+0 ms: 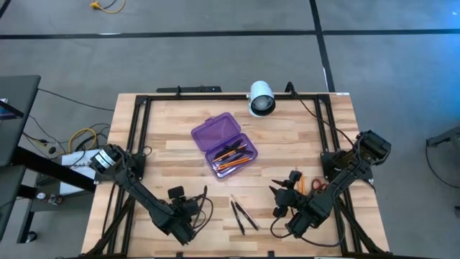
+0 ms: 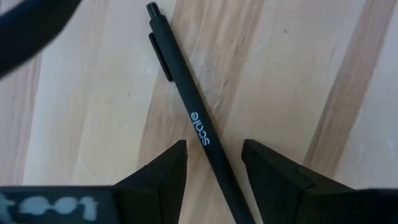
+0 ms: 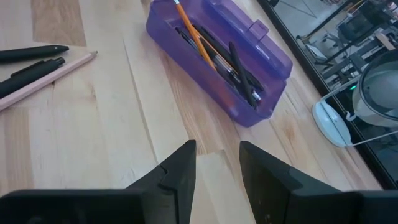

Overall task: Pick & place school supplies into a supply box
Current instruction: Put the black pen into the purple supply box

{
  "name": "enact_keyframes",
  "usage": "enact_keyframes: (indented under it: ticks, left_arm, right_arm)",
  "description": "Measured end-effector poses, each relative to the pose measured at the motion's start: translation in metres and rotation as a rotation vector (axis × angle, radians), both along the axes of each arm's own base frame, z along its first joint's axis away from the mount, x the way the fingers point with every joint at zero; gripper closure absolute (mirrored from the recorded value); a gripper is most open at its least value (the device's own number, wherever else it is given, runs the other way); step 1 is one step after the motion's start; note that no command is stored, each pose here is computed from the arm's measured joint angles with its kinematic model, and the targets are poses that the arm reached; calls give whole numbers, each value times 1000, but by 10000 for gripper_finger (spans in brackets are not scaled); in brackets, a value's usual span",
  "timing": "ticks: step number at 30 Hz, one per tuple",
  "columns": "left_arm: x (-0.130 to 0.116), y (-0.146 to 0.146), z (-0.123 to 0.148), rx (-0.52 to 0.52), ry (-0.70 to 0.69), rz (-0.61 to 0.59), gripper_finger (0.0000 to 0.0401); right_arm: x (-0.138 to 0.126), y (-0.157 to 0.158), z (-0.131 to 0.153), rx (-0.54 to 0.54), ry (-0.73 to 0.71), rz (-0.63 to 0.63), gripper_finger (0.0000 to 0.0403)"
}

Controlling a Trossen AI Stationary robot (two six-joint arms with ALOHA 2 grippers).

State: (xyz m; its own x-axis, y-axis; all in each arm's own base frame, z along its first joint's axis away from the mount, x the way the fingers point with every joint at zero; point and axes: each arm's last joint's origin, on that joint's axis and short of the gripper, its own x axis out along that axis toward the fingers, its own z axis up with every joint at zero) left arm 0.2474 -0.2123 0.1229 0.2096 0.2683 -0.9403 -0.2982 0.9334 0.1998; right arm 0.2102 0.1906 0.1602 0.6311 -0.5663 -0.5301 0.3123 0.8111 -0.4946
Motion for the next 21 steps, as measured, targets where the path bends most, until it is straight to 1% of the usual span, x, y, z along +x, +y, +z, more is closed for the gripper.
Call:
enact_keyframes:
  ticks: [4, 6, 9, 13, 17, 21]
  left_arm:
    - [1, 1, 8, -16, -28, -17, 246]
    - [2, 2, 8, -23, -20, -24, 246]
    - [1, 8, 1, -57, -12, -23, 246]
    - [-2, 13, -7, -91, -48, -16, 246]
    - [-1, 13, -7, -104, -79, -20, 246]
    - [-1, 14, -4, -120, -76, -39, 251]
  right_arm:
    - [0, 0, 0, 1, 0, 0, 285]
    - [0, 0, 0, 3, -3, 0, 285]
    - [0, 0, 0, 6, -6, 0, 285]
    - [1, 1, 0, 11, -9, 0, 285]
    - [0, 1, 0, 13, -1, 2, 285]
    - [2, 0, 0, 11, 0, 0, 285]
